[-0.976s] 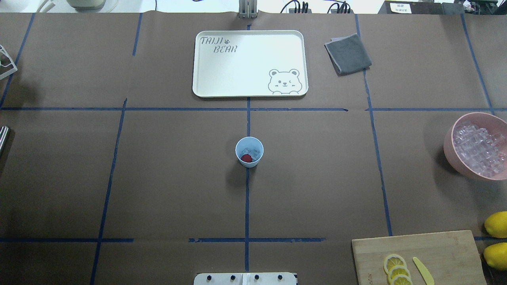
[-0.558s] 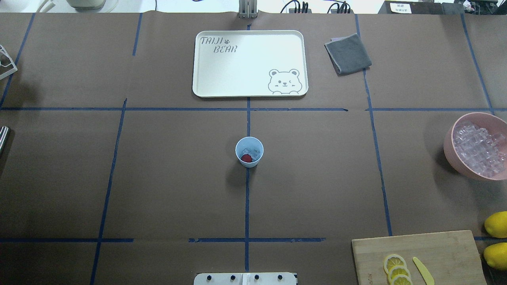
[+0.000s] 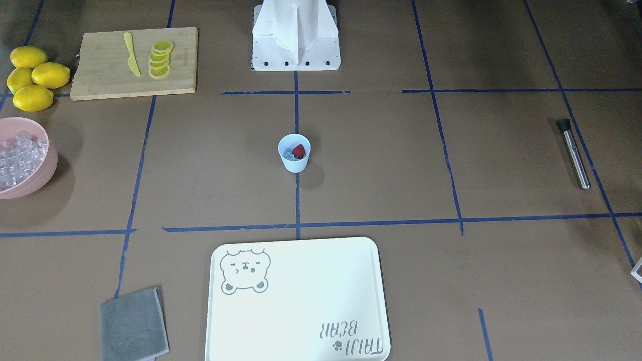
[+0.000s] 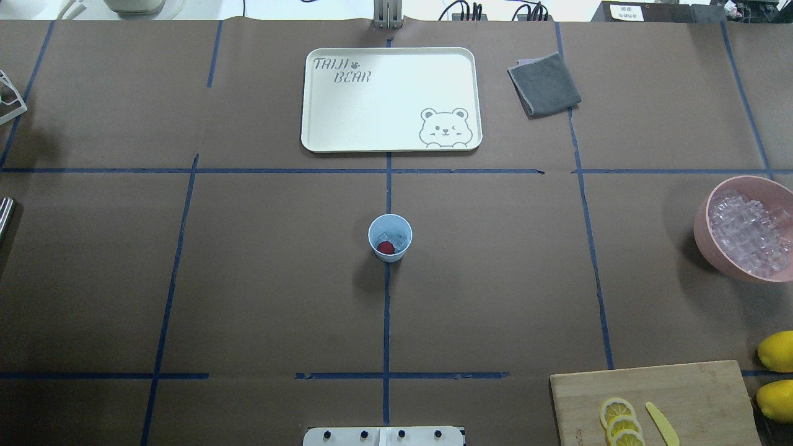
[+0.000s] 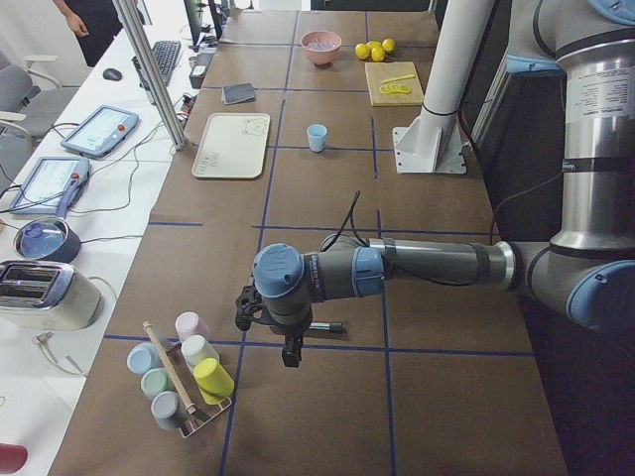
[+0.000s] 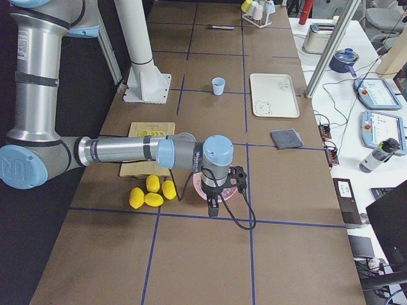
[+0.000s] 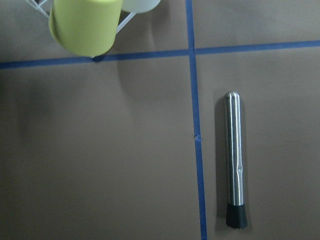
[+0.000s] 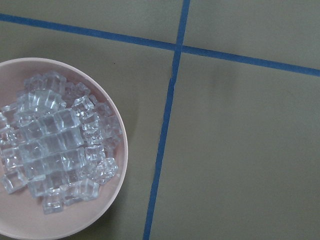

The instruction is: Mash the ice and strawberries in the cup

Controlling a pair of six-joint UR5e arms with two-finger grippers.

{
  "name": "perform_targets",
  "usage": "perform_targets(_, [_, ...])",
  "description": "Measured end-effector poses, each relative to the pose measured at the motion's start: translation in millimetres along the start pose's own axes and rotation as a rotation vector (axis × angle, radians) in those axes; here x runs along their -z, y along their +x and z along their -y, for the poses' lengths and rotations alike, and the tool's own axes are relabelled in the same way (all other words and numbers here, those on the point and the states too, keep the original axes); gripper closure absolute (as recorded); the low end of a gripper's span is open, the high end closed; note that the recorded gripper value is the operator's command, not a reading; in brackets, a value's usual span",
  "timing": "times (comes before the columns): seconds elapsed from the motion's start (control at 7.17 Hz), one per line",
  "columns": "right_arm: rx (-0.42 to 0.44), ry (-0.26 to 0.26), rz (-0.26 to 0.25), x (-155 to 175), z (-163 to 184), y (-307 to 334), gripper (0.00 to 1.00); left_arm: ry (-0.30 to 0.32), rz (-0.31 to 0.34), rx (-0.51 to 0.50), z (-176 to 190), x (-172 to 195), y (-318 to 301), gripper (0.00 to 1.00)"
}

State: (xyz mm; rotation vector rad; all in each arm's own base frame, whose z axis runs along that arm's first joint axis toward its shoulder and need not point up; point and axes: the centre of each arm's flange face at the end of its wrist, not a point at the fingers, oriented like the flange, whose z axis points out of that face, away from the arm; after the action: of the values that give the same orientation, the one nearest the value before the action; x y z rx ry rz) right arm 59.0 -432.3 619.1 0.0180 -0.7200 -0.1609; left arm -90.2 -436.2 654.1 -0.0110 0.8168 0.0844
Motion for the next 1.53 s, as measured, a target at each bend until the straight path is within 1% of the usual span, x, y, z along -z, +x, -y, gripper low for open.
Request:
perform_targets(0.14, [-0.001,-0.005,0.001,0,6,-2,0.0,-0.003,-0.001,-0.004,-5,-3,-1,0.0])
perform_targets(0.42, [-0.008,-0.022,0.003,-2,8,-3,0.0,0.004,0.002,-0.018,-7,5,10,0.0])
perform_targets(0.56, [-0.009,-0.028,0.003,-4,8,-2,0.0,-0.005,0.0,-0.008,-8,8,14,0.0])
perform_targets(0.84, [-0.005,-0.036,0.003,-6,9,-3,0.0,-0.043,-0.008,0.035,-13,6,15,0.0])
perform_targets(1.12, [-0.002,-0.04,0.002,-7,10,-5,0.0,-0.041,-0.006,0.028,-15,8,16,0.0])
perform_targets(1.26, [-0.001,-0.043,0.002,-9,10,-4,0.0,-0.035,0.008,0.015,-15,8,16,0.0])
perform_targets(1.53, [0.0,-0.047,0.001,-12,14,-3,0.0,-0.033,0.067,-0.002,-18,5,8,0.0])
